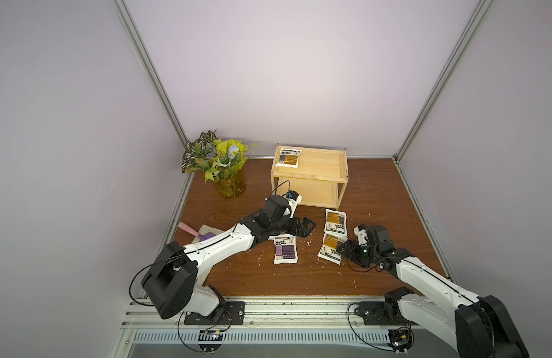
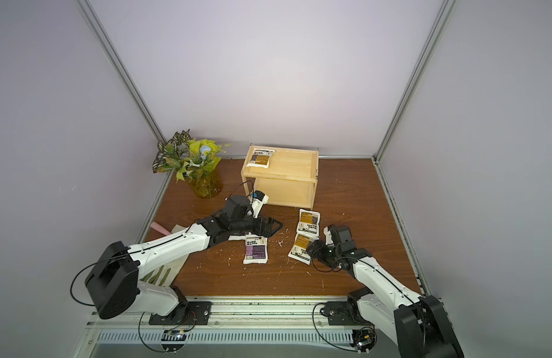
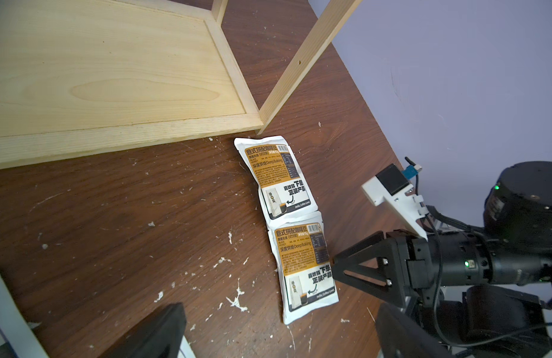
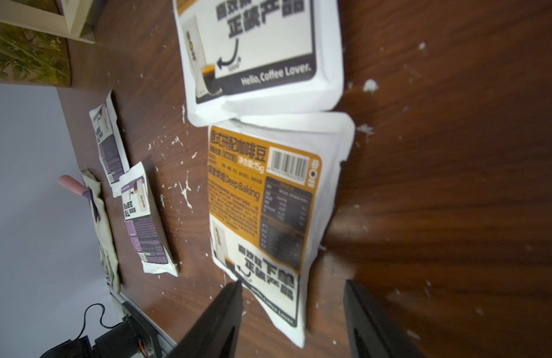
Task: Place the bagged coffee beans on the shelf by color
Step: Pick up the bagged coffee beans at the center of the board, then place the bagged coffee beans on the shelf.
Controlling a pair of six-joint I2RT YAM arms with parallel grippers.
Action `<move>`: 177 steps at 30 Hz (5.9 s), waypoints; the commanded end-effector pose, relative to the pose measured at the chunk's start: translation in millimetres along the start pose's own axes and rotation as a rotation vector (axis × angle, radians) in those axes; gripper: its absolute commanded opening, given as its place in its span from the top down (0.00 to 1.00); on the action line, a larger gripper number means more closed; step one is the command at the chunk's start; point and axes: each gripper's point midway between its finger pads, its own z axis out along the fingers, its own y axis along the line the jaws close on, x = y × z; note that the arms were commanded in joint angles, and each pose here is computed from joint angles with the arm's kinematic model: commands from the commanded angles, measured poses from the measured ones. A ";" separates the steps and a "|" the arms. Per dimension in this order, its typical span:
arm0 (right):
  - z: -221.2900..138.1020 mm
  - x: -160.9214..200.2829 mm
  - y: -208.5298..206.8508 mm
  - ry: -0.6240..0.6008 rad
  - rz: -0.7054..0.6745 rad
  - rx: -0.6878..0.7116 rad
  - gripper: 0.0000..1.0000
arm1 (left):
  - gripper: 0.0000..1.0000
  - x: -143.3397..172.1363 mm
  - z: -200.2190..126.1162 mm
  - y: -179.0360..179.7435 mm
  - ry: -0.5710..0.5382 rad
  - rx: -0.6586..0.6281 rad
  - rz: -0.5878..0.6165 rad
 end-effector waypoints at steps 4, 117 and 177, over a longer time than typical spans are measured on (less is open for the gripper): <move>5.8 -12.9 24.5 -0.003 -0.036 -0.096 0.41 | 0.00 1.8 6.4 -7.1 0.011 0.035 0.028; -41.6 -11.8 124.6 0.049 -0.128 -0.378 1.00 | 0.00 -141.3 -74.0 3.3 -0.246 -0.122 0.075; -47.0 -278.4 259.0 -0.145 -0.313 -0.289 1.00 | 0.00 -214.7 -119.0 52.3 -0.379 -0.124 -0.051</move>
